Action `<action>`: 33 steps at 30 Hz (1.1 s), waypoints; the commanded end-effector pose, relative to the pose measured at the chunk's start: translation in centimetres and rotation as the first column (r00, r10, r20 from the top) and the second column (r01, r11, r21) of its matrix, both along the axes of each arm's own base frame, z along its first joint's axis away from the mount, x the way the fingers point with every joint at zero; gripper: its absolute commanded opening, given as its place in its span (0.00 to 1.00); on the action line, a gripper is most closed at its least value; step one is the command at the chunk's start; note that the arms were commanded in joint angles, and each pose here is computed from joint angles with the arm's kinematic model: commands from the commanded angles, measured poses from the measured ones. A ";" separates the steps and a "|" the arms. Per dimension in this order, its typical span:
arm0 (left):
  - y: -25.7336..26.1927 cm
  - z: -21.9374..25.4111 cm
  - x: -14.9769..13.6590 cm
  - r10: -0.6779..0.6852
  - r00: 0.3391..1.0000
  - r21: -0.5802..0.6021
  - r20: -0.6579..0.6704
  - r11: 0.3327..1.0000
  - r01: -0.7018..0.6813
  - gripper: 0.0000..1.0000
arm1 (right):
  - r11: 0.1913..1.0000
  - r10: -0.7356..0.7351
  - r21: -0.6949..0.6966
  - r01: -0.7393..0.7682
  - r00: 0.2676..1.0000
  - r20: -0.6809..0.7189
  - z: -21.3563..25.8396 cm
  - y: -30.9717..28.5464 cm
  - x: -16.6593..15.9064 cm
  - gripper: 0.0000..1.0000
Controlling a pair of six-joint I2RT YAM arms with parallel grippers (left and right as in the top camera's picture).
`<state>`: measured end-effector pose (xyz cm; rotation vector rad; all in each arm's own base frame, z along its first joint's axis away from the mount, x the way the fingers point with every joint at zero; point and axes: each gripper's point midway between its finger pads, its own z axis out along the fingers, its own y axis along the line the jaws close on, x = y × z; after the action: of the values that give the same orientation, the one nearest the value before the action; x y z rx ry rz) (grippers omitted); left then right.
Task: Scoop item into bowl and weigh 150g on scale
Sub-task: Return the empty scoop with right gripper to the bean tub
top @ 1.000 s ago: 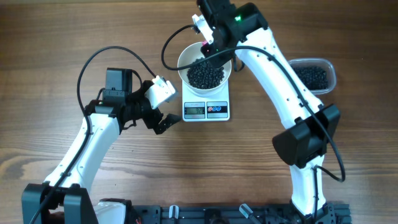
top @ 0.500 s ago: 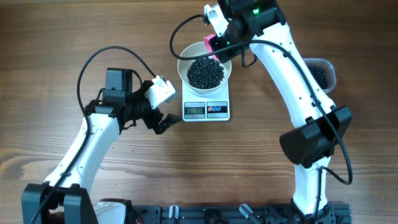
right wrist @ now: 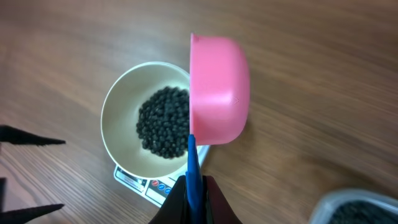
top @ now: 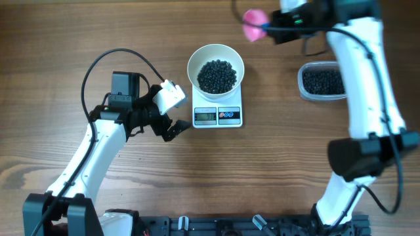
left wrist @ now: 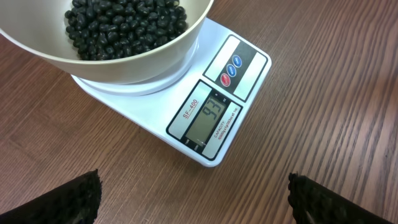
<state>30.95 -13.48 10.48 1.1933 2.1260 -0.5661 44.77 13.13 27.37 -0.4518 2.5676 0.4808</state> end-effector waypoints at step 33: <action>-0.3 -0.4 -0.4 -0.011 1.000 -0.019 -0.021 1.000 0.010 1.00 | 0.855 -0.426 -0.446 0.265 0.849 -0.312 -13.2 -19.0 -7.2 0.04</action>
<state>30.95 -13.48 10.47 1.1933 2.1263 -0.5664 37.34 -5.74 15.79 0.0508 3.0529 -0.0705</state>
